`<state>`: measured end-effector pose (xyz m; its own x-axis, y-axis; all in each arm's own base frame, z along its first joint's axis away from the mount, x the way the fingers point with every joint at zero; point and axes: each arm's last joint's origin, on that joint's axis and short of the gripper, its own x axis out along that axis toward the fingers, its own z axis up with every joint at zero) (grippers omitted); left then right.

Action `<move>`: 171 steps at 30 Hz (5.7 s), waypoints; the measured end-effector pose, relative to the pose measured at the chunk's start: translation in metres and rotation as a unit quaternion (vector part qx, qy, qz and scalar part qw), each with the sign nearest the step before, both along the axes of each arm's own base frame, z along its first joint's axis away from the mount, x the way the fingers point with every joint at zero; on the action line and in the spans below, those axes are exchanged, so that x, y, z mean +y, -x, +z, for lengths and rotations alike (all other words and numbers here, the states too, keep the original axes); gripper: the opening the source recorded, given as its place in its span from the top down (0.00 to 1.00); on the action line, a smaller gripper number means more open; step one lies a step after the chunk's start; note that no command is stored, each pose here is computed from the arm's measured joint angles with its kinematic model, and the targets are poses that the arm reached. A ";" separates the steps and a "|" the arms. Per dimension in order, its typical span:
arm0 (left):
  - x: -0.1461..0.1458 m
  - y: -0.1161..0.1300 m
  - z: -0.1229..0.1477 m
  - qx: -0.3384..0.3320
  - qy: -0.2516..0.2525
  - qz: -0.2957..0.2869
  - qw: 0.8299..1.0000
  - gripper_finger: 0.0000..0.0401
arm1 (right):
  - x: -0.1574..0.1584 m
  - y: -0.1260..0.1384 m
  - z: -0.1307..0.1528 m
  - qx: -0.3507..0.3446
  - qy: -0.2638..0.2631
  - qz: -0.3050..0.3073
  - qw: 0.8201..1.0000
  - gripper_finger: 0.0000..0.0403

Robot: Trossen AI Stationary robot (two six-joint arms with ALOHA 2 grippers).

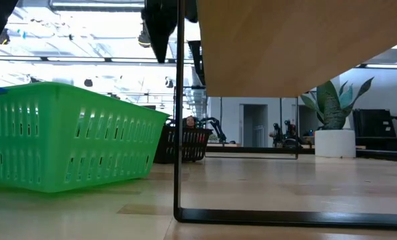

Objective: Stack baskets on shelf by color
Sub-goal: Put the top left black bin on the shelf, then stack the top black bin into the black bin on the shelf

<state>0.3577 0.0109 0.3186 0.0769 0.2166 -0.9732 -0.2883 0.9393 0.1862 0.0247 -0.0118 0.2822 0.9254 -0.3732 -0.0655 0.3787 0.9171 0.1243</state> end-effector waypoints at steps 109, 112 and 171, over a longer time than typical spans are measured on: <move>0.054 -0.016 0.016 -0.150 0.072 -0.019 0.986 1.00 | 0.067 -0.143 -0.018 0.087 -0.003 0.169 0.982 0.71; 0.055 -0.007 0.023 -0.129 0.027 -0.009 0.991 1.00 | 0.069 -0.134 0.001 0.077 0.015 0.188 0.979 0.71; 0.076 0.043 -0.040 -0.118 -0.021 0.256 0.959 0.25 | 0.057 -0.100 0.002 0.133 -0.029 0.127 0.982 0.71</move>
<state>0.3149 0.0867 0.2784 0.1674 0.3241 -0.9311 -0.7484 0.6566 0.0940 0.1242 0.0452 0.2843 0.9355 -0.1202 -0.3321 0.1638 0.9807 0.1065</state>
